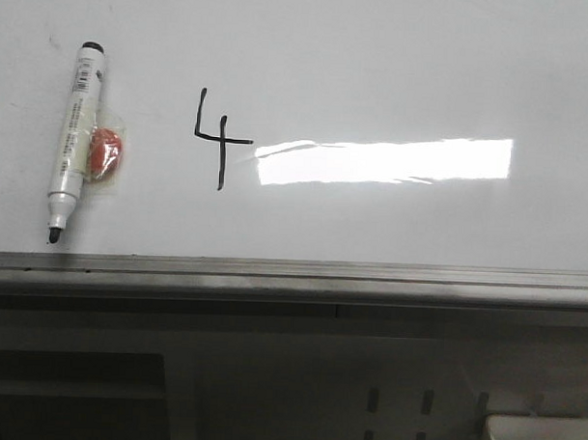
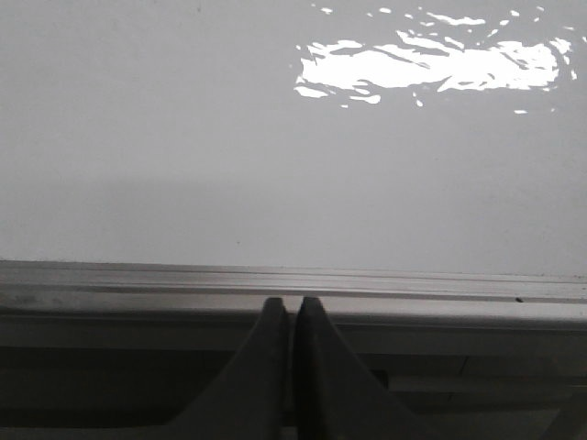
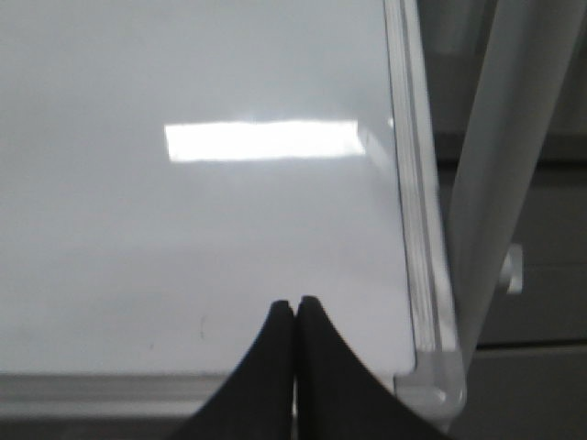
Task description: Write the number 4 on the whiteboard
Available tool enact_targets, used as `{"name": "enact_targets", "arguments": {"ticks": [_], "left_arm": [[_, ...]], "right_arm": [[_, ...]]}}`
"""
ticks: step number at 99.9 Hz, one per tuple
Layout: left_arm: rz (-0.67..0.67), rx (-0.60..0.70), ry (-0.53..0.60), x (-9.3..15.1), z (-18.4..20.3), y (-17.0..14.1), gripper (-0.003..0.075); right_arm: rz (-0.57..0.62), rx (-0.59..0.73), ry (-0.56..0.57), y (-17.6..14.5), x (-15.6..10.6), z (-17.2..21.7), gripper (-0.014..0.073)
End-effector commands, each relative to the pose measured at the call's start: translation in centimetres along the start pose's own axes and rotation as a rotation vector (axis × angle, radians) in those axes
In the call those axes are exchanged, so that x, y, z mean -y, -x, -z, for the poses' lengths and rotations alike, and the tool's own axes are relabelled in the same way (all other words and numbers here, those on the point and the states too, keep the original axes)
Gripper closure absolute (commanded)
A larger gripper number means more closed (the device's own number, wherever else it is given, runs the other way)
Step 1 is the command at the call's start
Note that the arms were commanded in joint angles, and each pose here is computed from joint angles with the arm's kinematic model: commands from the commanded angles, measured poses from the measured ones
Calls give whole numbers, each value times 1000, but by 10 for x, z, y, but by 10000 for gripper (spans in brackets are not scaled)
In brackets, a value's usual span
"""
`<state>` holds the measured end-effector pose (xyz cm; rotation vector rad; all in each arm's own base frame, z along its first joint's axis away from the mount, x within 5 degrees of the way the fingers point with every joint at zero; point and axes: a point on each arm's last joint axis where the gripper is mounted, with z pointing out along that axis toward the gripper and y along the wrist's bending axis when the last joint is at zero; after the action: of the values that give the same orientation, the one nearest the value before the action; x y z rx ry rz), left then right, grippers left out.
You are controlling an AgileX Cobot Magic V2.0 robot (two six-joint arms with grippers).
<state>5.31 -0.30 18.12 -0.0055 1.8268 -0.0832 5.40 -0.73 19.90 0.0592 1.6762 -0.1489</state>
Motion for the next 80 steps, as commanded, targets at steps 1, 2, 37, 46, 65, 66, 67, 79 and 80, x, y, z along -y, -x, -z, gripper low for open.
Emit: {"name": "enact_targets", "arguments": {"ticks": [1,2,37,46,65,66,67,79,80], "left_arm": [[10,33,0,-1,-2,-6,741],[10,33,0,-1,-2,-6,741],[10,33,0,-1,-2,-6,741],[10,33,0,-1,-2,-6,741],[10,33,0,-1,-2,-6,741],[10,33,0,-1,-2,-6,741],[10,33,0,-1,-2,-6,741],[10,33,0,-1,-2,-6,741],[10,33,0,-1,-2,-6,741]], "right_arm": [[-2,69,-13,-4,0,-1,659],[-2,65,-12,-6,0,-2,659],[1,-130,-8,-24,0,-2,659],[1,-130,-8,-24,0,-2,659],[1,-130,-8,-24,0,-2,659],[1,-130,-8,-24,0,-2,659],[1,-130,-8,-24,0,-2,659],[1,-130,-8,-24,0,-2,659],[1,-130,-8,-24,0,-2,659]]}}
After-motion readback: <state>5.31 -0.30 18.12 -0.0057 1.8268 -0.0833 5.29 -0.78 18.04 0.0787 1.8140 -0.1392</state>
